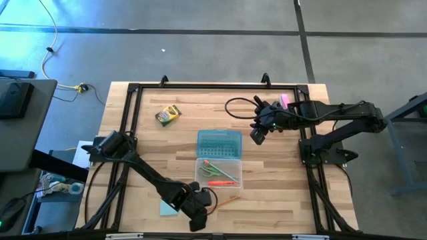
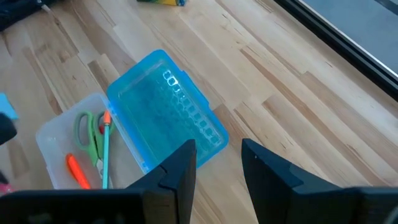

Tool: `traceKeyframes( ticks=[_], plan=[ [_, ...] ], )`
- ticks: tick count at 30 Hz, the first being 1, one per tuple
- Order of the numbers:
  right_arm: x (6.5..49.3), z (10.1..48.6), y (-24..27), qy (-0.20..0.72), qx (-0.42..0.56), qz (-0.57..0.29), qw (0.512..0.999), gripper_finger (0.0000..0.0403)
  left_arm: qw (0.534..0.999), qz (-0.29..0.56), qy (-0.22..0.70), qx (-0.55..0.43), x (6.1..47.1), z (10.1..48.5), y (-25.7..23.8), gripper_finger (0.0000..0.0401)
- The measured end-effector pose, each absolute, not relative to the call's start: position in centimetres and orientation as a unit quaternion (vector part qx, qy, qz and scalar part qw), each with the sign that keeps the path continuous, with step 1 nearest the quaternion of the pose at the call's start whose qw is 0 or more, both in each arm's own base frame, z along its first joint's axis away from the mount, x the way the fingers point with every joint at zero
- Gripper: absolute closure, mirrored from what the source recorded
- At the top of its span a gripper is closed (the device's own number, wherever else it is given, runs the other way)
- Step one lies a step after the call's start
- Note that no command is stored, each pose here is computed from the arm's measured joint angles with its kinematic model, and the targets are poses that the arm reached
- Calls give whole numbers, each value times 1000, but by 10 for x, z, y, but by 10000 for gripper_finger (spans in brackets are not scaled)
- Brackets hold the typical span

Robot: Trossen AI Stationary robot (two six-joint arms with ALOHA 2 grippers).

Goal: Pack school essentials
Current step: Put the yellow pencil into the blue supply box

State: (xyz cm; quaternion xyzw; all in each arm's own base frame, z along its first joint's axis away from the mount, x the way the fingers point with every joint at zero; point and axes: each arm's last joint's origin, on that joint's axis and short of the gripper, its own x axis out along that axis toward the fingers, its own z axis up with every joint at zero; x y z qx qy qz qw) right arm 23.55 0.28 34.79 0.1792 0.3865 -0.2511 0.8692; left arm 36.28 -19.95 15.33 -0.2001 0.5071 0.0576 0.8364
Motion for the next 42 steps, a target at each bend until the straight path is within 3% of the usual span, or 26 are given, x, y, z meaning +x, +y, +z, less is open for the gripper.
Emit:
traceKeyframes(
  ticks=[12, 18, 32, 42],
  plan=[
    [234, 347, 3, 396, 176, -253, 865, 286, 824, 115, 525, -180, 360, 118, -213, 216],
    [234, 346, 3, 397, 176, -254, 864, 286, 830, 147, 525, -115, 350, 111, -217, 266],
    [234, 346, 3, 396, 190, -254, 862, 286, 830, 114, 546, -25, 350, 109, -211, 381],
    [233, 347, 4, 395, 203, -251, 860, 286, 838, 86, 539, -17, 350, 127, -213, 384]
  ],
)
